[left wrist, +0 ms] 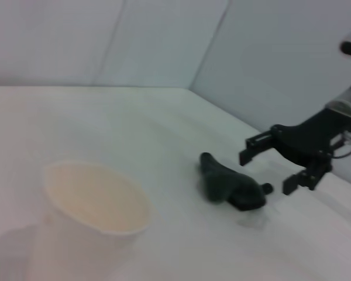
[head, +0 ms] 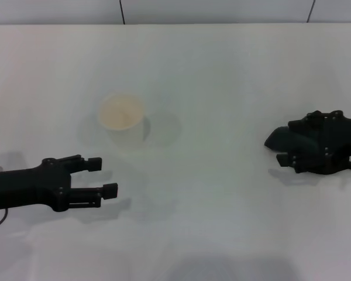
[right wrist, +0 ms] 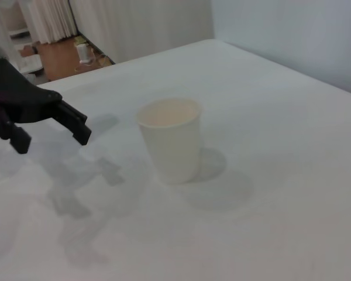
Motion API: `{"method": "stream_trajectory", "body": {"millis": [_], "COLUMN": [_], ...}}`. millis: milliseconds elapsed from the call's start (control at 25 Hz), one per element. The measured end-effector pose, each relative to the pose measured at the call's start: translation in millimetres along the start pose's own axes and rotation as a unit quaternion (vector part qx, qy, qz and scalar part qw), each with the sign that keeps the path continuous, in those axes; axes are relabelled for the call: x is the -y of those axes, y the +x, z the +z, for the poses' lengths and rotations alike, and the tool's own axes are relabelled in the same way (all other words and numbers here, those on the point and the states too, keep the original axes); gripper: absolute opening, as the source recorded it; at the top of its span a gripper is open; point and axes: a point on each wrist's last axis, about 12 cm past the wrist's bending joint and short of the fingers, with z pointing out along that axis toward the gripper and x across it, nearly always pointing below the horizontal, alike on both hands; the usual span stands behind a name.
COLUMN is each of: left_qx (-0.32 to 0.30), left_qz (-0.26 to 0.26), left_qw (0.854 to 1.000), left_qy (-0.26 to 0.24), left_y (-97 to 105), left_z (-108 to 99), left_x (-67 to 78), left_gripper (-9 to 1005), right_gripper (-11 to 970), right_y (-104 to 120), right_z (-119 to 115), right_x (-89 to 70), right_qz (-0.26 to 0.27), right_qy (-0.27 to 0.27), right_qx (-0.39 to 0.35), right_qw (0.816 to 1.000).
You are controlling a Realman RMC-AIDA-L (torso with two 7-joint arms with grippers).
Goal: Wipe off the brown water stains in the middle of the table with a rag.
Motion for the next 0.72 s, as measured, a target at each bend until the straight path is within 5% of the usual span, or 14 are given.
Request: {"method": "stream_trajectory", "body": {"millis": [720], "left_qx": [0.001], "left_qz": [-0.002], "left_qw": [1.0], "left_qy": [-0.003], "left_y": [1.0], "left_z": [0.4], "left_x": [-0.2], "left_gripper": [888], "right_gripper": [872], "right_y": [8.1], "right_z": [2.6], "right_x": [2.5], "right_qz": [-0.007], "right_qy": [0.009], "right_qx": [0.002], "right_qw": [1.0]}}
